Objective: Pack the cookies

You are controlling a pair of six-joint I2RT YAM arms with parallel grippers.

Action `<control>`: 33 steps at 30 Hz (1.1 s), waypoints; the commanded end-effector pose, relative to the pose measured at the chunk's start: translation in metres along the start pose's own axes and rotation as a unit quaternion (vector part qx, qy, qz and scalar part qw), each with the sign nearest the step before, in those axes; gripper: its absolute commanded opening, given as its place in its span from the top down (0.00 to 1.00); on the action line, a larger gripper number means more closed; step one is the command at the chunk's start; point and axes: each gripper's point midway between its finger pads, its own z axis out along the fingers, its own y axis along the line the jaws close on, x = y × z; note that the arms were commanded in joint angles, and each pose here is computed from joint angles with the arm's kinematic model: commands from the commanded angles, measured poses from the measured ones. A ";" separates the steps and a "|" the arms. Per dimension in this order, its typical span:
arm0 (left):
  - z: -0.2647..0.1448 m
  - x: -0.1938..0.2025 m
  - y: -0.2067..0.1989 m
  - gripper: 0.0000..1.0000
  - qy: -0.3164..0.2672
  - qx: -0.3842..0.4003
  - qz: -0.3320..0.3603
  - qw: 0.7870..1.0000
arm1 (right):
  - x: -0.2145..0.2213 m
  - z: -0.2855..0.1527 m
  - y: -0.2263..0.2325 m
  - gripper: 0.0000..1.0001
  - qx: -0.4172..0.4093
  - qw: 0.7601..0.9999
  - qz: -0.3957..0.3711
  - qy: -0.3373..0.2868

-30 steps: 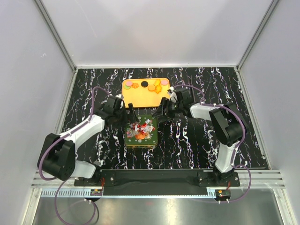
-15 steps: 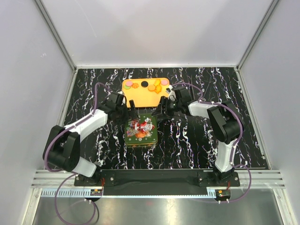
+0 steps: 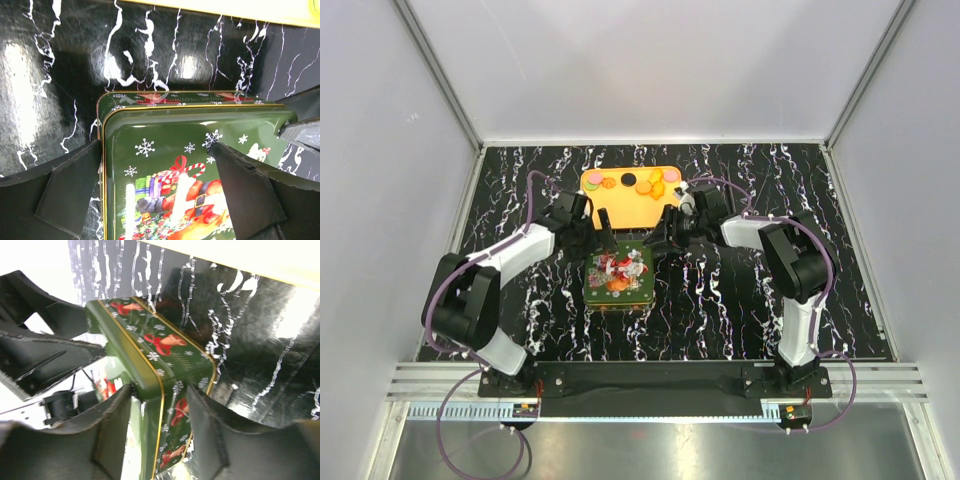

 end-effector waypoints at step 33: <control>0.021 0.027 0.006 0.01 0.031 -0.002 -0.001 1.000 | 0.099 0.022 0.004 0.76 0.023 0.999 0.019 0.027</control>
